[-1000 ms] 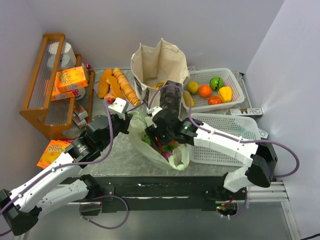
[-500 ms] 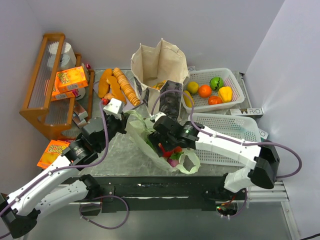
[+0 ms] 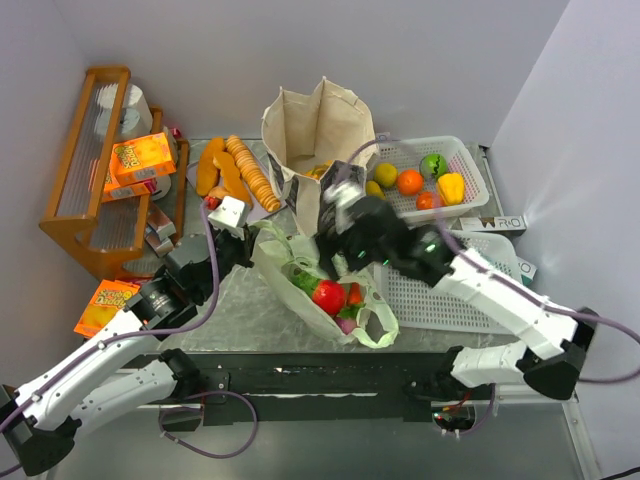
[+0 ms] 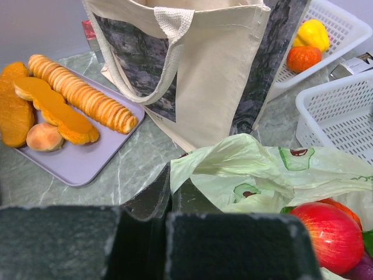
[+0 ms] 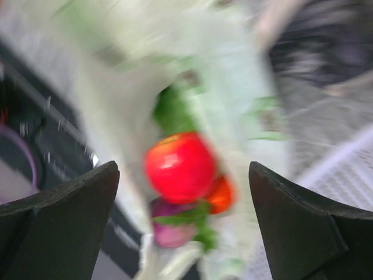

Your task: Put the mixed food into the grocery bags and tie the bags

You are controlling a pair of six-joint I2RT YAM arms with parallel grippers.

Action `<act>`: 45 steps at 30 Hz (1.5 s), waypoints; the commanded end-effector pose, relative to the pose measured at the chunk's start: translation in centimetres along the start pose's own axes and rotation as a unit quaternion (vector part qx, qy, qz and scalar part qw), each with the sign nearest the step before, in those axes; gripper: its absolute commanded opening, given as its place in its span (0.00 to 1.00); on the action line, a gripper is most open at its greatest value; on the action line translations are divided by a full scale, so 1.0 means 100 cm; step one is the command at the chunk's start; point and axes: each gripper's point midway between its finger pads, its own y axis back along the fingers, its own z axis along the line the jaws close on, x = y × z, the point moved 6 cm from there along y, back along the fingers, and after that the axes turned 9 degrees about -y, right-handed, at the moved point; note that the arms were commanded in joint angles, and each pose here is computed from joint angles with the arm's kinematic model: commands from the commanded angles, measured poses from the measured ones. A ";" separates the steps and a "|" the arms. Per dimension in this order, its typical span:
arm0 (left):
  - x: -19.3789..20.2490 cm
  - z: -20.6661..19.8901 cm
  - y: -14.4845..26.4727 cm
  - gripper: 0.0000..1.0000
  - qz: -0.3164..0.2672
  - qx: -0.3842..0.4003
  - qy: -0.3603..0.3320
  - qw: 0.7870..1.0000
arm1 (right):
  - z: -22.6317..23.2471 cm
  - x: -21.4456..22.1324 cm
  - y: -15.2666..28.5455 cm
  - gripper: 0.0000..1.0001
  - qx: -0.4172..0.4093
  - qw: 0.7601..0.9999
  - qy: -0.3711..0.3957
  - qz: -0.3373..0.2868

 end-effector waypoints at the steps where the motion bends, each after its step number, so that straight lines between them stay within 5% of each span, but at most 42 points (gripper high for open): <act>1: -0.010 0.001 -0.001 0.01 -0.024 -0.002 0.006 1.000 | -0.069 -0.056 0.032 0.96 0.062 0.986 -0.087 -0.128; 9: -0.008 0.000 -0.003 0.01 -0.016 0.001 0.003 1.000 | -0.218 -0.098 -0.013 0.93 0.230 0.946 -0.176 -0.148; 19: -0.004 0.002 -0.007 0.01 -0.008 -0.006 -0.005 1.000 | -0.386 -0.111 -0.067 0.99 0.364 0.900 -0.231 -0.058; 31: 0.002 -0.003 -0.015 0.01 0.007 0.004 -0.011 1.000 | -0.469 -0.059 -0.083 0.90 0.413 0.871 -0.266 0.002; 45: 0.005 -0.001 -0.017 0.01 0.010 -0.004 -0.018 1.000 | -0.512 -0.043 -0.115 0.95 0.402 0.886 -0.228 0.028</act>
